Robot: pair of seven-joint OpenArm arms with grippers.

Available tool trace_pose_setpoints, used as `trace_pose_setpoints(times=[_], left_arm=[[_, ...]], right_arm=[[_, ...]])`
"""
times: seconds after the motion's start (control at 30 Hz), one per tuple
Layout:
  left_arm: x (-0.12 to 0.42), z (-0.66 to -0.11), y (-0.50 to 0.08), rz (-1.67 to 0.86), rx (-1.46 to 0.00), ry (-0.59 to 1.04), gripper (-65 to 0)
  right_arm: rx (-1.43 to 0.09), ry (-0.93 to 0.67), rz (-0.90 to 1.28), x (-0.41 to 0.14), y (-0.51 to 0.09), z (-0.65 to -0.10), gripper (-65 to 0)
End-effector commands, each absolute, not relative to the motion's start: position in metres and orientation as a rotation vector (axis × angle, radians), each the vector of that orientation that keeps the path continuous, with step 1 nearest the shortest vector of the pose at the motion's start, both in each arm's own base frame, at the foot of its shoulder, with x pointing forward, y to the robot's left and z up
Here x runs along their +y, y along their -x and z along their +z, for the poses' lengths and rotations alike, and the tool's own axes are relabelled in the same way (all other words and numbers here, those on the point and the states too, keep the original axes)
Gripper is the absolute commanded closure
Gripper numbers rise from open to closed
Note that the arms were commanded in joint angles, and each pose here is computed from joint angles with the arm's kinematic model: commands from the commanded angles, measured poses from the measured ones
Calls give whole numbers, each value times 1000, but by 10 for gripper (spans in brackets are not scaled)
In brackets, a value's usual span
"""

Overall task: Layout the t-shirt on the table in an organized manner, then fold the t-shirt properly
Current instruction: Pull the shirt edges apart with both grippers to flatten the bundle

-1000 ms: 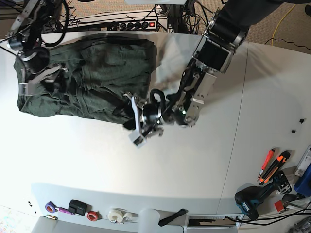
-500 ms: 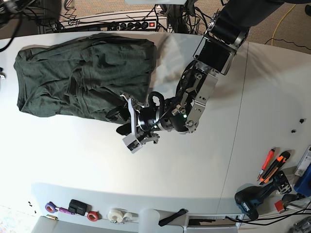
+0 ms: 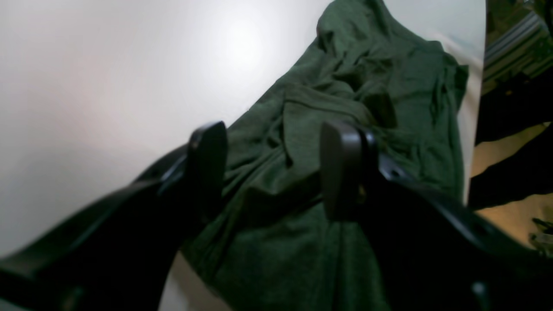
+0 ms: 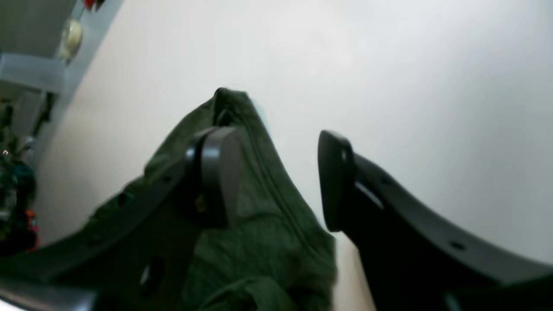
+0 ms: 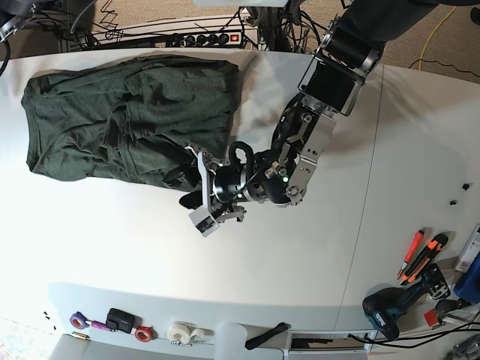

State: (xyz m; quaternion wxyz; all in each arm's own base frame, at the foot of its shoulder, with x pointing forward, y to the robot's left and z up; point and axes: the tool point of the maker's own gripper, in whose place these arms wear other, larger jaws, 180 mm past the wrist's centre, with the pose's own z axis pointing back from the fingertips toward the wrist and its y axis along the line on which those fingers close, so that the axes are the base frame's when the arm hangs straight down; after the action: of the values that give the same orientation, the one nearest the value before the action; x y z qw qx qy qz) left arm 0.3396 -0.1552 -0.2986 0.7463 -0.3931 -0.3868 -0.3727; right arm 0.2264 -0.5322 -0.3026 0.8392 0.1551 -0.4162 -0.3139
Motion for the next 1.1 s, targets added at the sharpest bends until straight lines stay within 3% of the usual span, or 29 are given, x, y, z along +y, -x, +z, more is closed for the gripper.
trace_pose_setpoints(times=[0.0, 0.37, 0.7, 1.07], left_arm=[[-162, -275, -346, -825, -908, 895, -346], [-162, -277, -346, -829, -898, 889, -346], [-162, -276, -346, -828, -901, 891, -346], [-162, -276, -346, -827, -902, 891, -346]], right_arm=[[-927, -306, -626, -541, -237, -280, -293], [-636, -166, -418, -501, -250, -361, -293], [-545, -352, -437, -429, -251, -416, -293], [-542, -491, -456, -420, -251, -393, -293]])
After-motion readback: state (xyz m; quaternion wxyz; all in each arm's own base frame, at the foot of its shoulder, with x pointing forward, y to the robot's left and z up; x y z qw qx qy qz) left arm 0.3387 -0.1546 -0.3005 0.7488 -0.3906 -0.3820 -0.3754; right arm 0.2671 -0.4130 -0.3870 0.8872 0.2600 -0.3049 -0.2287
